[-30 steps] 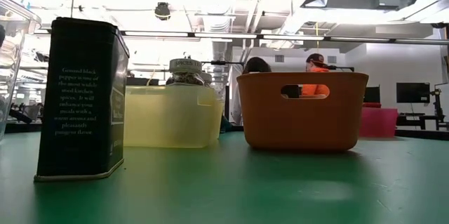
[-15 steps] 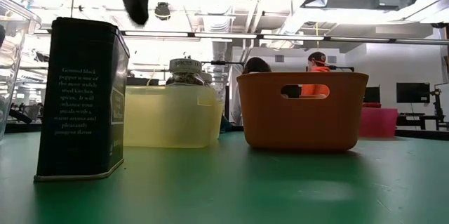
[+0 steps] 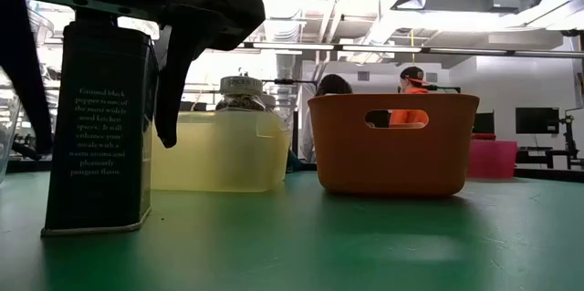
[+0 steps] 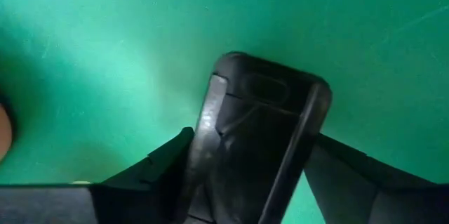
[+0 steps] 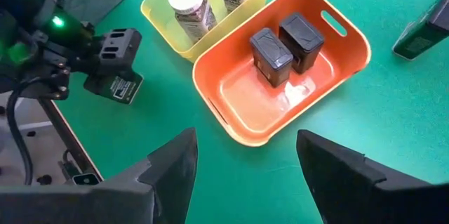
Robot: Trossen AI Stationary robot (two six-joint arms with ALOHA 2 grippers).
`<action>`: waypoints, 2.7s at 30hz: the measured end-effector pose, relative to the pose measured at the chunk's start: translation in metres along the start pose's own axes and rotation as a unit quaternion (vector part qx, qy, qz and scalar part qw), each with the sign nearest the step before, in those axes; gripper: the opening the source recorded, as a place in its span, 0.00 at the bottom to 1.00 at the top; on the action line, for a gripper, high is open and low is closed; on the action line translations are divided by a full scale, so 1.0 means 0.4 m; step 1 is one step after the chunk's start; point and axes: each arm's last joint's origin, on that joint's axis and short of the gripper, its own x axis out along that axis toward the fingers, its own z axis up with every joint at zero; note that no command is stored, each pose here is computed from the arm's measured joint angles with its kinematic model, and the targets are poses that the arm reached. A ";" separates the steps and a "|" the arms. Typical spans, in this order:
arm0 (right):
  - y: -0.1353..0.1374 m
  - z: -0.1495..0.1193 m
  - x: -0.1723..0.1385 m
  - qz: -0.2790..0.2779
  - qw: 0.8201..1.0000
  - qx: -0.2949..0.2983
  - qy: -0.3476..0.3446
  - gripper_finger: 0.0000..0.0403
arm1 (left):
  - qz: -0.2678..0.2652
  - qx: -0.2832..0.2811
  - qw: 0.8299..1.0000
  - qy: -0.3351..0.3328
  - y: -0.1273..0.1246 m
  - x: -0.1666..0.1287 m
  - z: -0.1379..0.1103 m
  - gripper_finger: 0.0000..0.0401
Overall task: Sort spices by type
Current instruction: Put the bottom black seasoning can into the orange bin, then put the black seasoning can into the orange bin
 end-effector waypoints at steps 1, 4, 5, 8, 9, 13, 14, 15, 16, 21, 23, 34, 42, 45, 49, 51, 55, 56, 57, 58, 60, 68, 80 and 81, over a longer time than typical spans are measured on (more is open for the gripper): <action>-0.001 0.000 0.000 -0.001 1.000 -0.001 0.000 0.67 | 0.002 -0.003 1.000 0.000 0.003 0.002 -0.001 0.57; -0.003 -0.001 0.000 -0.005 1.000 -0.003 0.001 0.67 | 0.005 -0.016 1.000 0.002 0.007 0.003 -0.002 0.49; -0.004 -0.001 0.000 -0.007 1.000 -0.004 0.001 0.67 | 0.006 -0.023 1.000 0.002 0.010 0.003 -0.004 0.45; -0.006 -0.001 0.000 -0.011 1.000 -0.007 0.002 0.67 | 0.004 -0.055 0.998 0.002 0.022 0.003 -0.007 0.34; -0.006 -0.001 0.000 -0.012 1.000 -0.007 0.002 0.67 | 0.002 -0.068 0.998 0.002 0.028 0.001 -0.009 0.31; -0.006 -0.001 0.000 -0.012 1.000 -0.009 0.002 0.67 | -0.013 -0.111 0.994 -0.017 0.066 -0.015 -0.006 0.27; -0.006 -0.001 0.000 -0.012 1.000 -0.011 0.002 0.67 | -0.014 -0.119 0.993 -0.022 0.079 -0.024 -0.005 0.27; -0.006 -0.001 0.000 -0.012 1.000 -0.014 0.002 0.67 | -0.014 -0.127 0.991 -0.026 0.094 -0.034 -0.003 0.27; -0.006 -0.001 0.000 -0.012 1.000 -0.015 0.002 0.67 | -0.017 -0.133 0.990 -0.033 0.110 -0.046 -0.001 0.27; -0.014 -0.003 0.000 -0.025 0.999 -0.024 0.008 0.67 | -0.034 -0.166 0.980 -0.100 0.195 -0.118 0.018 0.34; -0.016 -0.005 0.000 -0.027 0.999 -0.026 0.015 0.67 | -0.037 -0.185 0.974 -0.129 0.230 -0.144 0.020 0.34; -0.024 -0.024 -0.010 -0.039 0.997 -0.042 0.052 0.67 | 0.024 -0.292 0.939 -0.179 0.419 -0.204 -0.070 0.30; -0.027 -0.014 -0.004 -0.043 0.997 -0.033 0.050 0.67 | 0.036 -0.306 0.934 -0.178 0.488 -0.161 -0.115 0.31; -0.028 -0.012 -0.002 -0.045 0.997 -0.031 0.050 0.67 | 0.007 -0.303 0.940 -0.155 0.482 -0.100 -0.111 0.31; -0.027 -0.011 -0.002 -0.044 0.997 -0.030 0.049 0.67 | 0.042 -0.307 0.946 -0.099 0.470 -0.051 -0.109 0.31; -0.027 -0.011 -0.002 -0.044 0.997 -0.030 0.049 0.67 | 0.050 -0.309 0.946 -0.081 0.469 -0.039 -0.113 0.31; -0.029 -0.008 0.000 -0.046 0.997 -0.028 0.049 0.67 | 0.069 -0.318 0.944 -0.050 0.466 -0.040 -0.123 0.32; -0.029 -0.007 0.000 -0.046 0.997 -0.027 0.049 0.67 | 0.070 -0.317 0.945 -0.048 0.466 -0.041 -0.124 0.33; -0.030 -0.006 0.000 -0.047 0.997 -0.027 0.049 0.67 | 0.071 -0.314 0.945 -0.050 0.467 -0.042 -0.123 0.35; -0.031 -0.003 0.001 -0.047 0.997 -0.027 0.049 0.67 | 0.072 -0.313 0.946 -0.050 0.467 -0.042 -0.123 0.37; -0.034 0.003 0.000 -0.046 0.997 -0.027 0.047 0.67 | 0.071 -0.313 0.946 -0.049 0.466 -0.042 -0.124 0.41; -0.052 0.025 -0.009 -0.044 0.998 -0.017 0.043 0.67 | 0.072 -0.320 0.943 -0.050 0.467 -0.061 -0.129 0.59; -0.159 0.104 -0.056 -0.069 0.996 -0.042 0.036 0.67 | 0.126 -0.407 0.894 -0.135 0.490 -0.313 -0.205 0.57; -0.164 0.115 -0.053 -0.068 0.996 -0.052 0.034 0.67 | 0.127 -0.417 0.890 -0.137 0.491 -0.326 -0.214 0.57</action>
